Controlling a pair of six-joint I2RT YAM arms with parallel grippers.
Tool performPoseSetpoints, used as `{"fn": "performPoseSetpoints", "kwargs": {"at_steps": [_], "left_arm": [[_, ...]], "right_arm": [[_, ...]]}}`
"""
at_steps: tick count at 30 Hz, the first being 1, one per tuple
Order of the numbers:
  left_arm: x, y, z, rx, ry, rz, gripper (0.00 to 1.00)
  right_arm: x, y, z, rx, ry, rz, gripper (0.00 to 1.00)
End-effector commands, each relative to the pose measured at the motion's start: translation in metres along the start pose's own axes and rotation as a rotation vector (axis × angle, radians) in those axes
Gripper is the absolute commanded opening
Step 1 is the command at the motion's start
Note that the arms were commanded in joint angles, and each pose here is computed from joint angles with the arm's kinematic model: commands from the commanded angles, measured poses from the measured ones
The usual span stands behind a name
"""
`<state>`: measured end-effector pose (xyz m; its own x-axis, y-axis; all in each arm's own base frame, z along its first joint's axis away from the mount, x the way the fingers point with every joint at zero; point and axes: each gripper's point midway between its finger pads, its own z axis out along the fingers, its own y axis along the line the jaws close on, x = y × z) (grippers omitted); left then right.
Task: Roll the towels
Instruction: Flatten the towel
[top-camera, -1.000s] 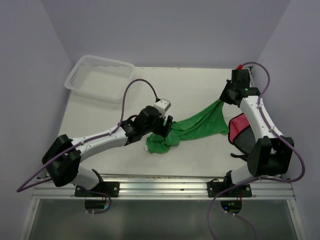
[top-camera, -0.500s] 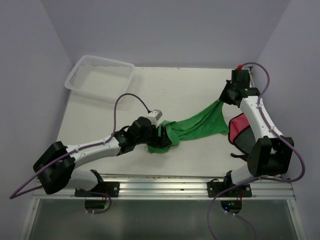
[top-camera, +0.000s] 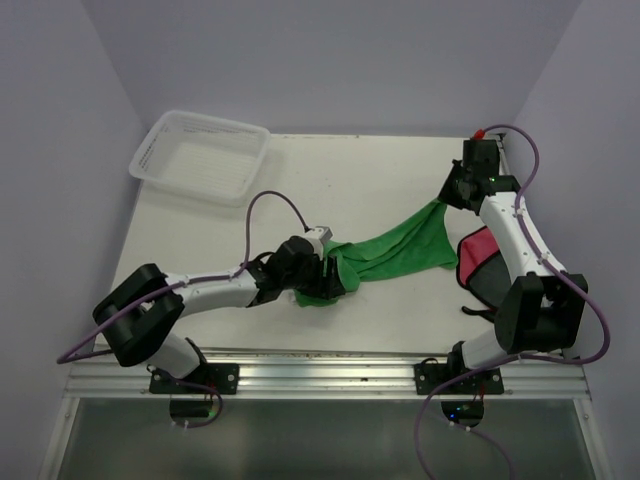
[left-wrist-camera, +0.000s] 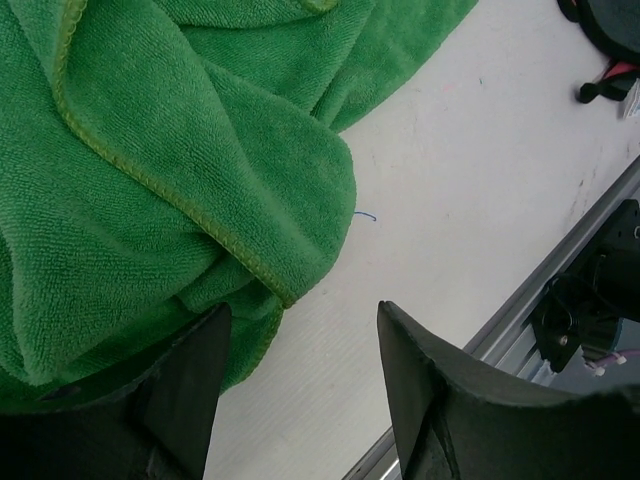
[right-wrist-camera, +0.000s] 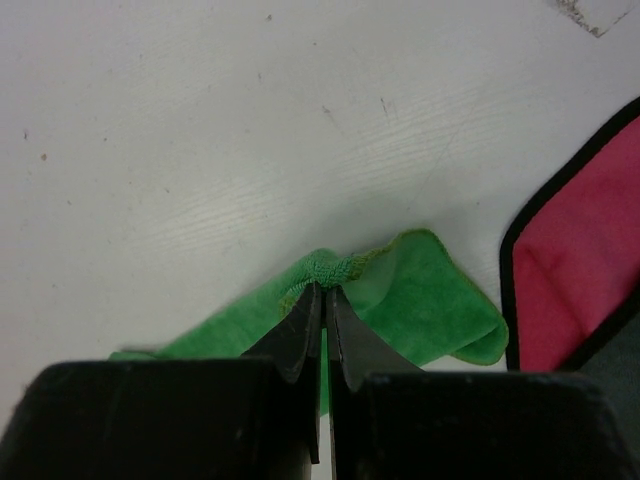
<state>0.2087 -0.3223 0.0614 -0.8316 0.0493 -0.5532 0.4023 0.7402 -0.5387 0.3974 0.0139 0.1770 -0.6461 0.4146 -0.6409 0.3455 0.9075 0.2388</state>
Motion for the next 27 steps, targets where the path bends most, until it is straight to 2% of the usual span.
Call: {"fn": "performPoseSetpoints", "kwargs": {"at_steps": [1, 18, 22, 27], "left_arm": [[-0.027, -0.023, 0.005, 0.071, -0.076, 0.0, 0.64], [-0.024, -0.02, 0.022, 0.069, -0.072, -0.025, 0.46], [-0.026, -0.021, 0.02, 0.071, -0.079, -0.032, 0.44], [-0.028, -0.022, 0.018, 0.073, -0.086, -0.03, 0.33]], "right_arm": [[-0.006, 0.005, 0.0, -0.029, -0.031, 0.0, 0.0], [-0.003, 0.005, 0.002, -0.038, -0.028, 0.005, 0.0], [-0.001, 0.005, 0.004, -0.035, -0.023, 0.004, 0.0], [0.001, 0.004, 0.005, -0.035, -0.018, 0.006, 0.0]]}}
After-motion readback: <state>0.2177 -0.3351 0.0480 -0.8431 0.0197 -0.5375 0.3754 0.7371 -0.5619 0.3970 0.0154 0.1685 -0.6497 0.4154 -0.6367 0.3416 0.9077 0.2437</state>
